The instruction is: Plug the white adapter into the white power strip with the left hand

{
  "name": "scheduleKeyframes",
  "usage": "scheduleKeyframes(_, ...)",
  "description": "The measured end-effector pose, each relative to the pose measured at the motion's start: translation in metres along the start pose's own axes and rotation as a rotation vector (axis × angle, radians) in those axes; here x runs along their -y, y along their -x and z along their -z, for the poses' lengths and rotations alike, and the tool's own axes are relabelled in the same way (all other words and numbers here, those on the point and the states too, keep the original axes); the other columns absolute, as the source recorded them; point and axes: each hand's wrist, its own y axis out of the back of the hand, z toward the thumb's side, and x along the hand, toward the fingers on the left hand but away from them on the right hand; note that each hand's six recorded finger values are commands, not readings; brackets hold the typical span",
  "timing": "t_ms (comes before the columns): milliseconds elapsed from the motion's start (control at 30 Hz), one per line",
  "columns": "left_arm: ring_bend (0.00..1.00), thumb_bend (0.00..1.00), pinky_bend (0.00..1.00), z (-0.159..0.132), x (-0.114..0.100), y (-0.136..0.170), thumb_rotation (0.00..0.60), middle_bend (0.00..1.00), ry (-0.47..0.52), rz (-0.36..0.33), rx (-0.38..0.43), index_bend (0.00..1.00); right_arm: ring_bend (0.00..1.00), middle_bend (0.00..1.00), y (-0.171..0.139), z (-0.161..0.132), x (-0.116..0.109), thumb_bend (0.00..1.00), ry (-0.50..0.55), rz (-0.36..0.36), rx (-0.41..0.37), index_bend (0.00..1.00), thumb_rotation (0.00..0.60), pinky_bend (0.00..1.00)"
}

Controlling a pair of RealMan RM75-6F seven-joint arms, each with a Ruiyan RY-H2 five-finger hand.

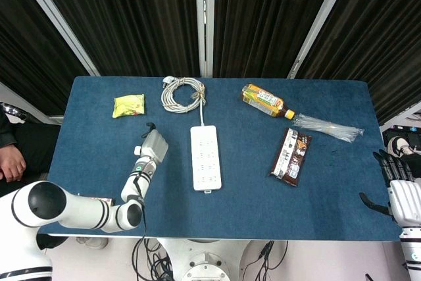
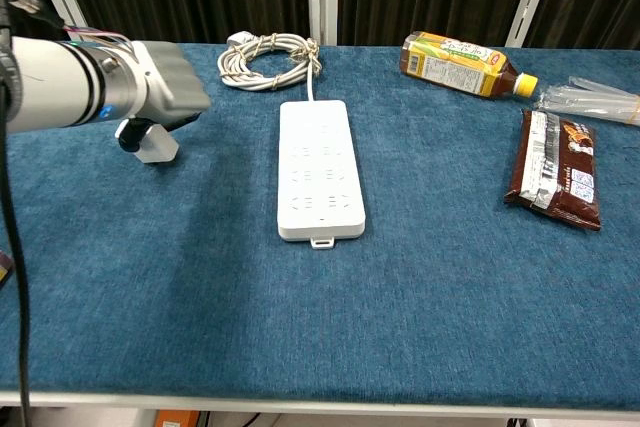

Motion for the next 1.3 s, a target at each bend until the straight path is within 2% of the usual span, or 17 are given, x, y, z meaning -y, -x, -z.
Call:
scheduleKeyframes(167, 0.36, 0.43, 0.16, -0.004, -0.015, 0.000, 0.600, 0.47, -0.008, -0.011, -0.005, 0.38, 0.00, 0.02, -0.001, 0.003, 0.000, 0.15, 0.002, 0.001, 0.007, 0.00, 0.600, 0.00)
scheduleKeyframes(367, 0.36, 0.42, 0.16, -0.006, -0.021, -0.001, 0.600, 0.45, -0.009, -0.012, -0.004, 0.36, 0.00, 0.02, -0.001, 0.007, 0.000, 0.15, 0.006, 0.002, 0.015, 0.00, 0.600, 0.00)
scheduleKeyframes(700, 0.32, 0.42, 0.16, -0.001, -0.021, 0.004, 0.600, 0.40, 0.005, -0.017, -0.009, 0.28, 0.00, 0.02, -0.001, 0.008, -0.001, 0.15, 0.011, 0.004, 0.014, 0.00, 0.600, 0.00)
scheduleKeyframes(967, 0.28, 0.41, 0.15, 0.008, -0.017, 0.010, 0.600, 0.32, 0.060, -0.022, -0.014, 0.21, 0.00, 0.02, -0.001, 0.007, 0.000, 0.15, 0.013, 0.004, 0.008, 0.00, 0.600, 0.00)
scheduleKeyframes(1133, 0.28, 0.24, 0.16, 0.013, -0.018, 0.016, 0.600, 0.30, 0.160, -0.048, -0.007, 0.21, 0.00, 0.02, -0.001, 0.008, 0.000, 0.15, 0.017, 0.004, 0.004, 0.00, 0.600, 0.00)
scheduleKeyframes(1200, 0.28, 0.20, 0.17, 0.016, -0.017, 0.018, 0.600, 0.30, 0.247, -0.066, -0.004, 0.23, 0.00, 0.02, -0.001, 0.008, 0.000, 0.15, 0.017, 0.002, 0.003, 0.00, 0.600, 0.00)
scheduleKeyframes(1300, 0.28, 0.19, 0.18, 0.022, -0.013, 0.021, 0.600, 0.31, 0.412, -0.092, -0.002, 0.27, 0.00, 0.02, 0.000, 0.009, -0.001, 0.15, 0.016, 0.000, -0.002, 0.00, 0.600, 0.00)
